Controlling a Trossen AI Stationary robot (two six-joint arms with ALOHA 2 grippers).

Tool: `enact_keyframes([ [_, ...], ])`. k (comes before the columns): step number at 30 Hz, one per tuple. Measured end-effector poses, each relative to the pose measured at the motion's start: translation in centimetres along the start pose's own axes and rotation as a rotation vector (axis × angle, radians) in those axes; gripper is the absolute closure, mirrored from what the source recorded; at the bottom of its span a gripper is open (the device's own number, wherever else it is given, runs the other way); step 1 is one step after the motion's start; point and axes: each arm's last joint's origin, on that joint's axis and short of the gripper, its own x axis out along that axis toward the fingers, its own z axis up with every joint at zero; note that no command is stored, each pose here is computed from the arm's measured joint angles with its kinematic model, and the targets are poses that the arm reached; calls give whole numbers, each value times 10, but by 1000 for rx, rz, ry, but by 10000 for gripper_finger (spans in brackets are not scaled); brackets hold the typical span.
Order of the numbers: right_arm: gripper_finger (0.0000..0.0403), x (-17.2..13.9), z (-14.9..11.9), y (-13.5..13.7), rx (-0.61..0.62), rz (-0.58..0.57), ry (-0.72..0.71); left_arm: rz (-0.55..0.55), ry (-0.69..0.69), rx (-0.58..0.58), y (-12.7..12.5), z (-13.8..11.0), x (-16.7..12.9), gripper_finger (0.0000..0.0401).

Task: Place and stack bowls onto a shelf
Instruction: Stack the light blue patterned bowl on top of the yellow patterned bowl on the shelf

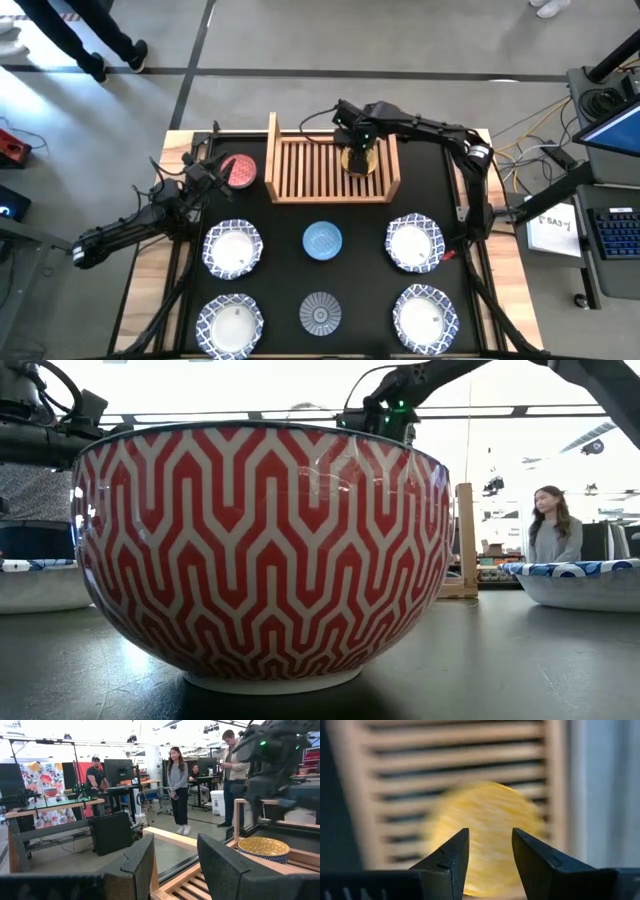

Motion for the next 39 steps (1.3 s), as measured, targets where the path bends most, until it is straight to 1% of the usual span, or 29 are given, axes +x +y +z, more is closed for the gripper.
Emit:
enact_keyframes([
  [2, 266, -1, 5, 14, 20, 81, -33, 0, 0, 0, 0, 0, 0, 267],
  [5, 266, -2, 14, 36, 32, 170, -60, 0, 0, 0, 0, 0, 0, 267],
  [7, 266, -2, 20, 51, 102, 221, -68, 0, 0, 0, 0, 0, 0, 267],
  [11, 266, -1, 26, 73, 329, 316, -35, 0, 0, 0, 0, 0, 0, 267],
  [14, 266, -3, 29, 85, 412, 398, -17, 0, 0, 0, 0, 0, 0, 267],
  [16, 266, -3, 29, 93, 442, 427, 2, 0, 0, 0, 0, 0, 0, 267],
  [22, 265, 0, 30, 119, 455, 448, 52, 0, 0, 0, 0, 0, 0, 267],
  [26, 252, 1, 31, 135, 446, 451, 73, 0, 0, 0, 0, 0, 0, 267],
  [31, 241, 7, 31, 152, 428, 378, 64, 0, 0, 0, 0, 0, 0, 267],
  [34, 241, 15, 29, 159, 456, 378, 66, 0, 0, 0, 0, 0, 0, 267],
  [39, 241, 30, 24, 165, 451, 357, 52, 0, 0, 0, 0, 0, 0, 267],
])
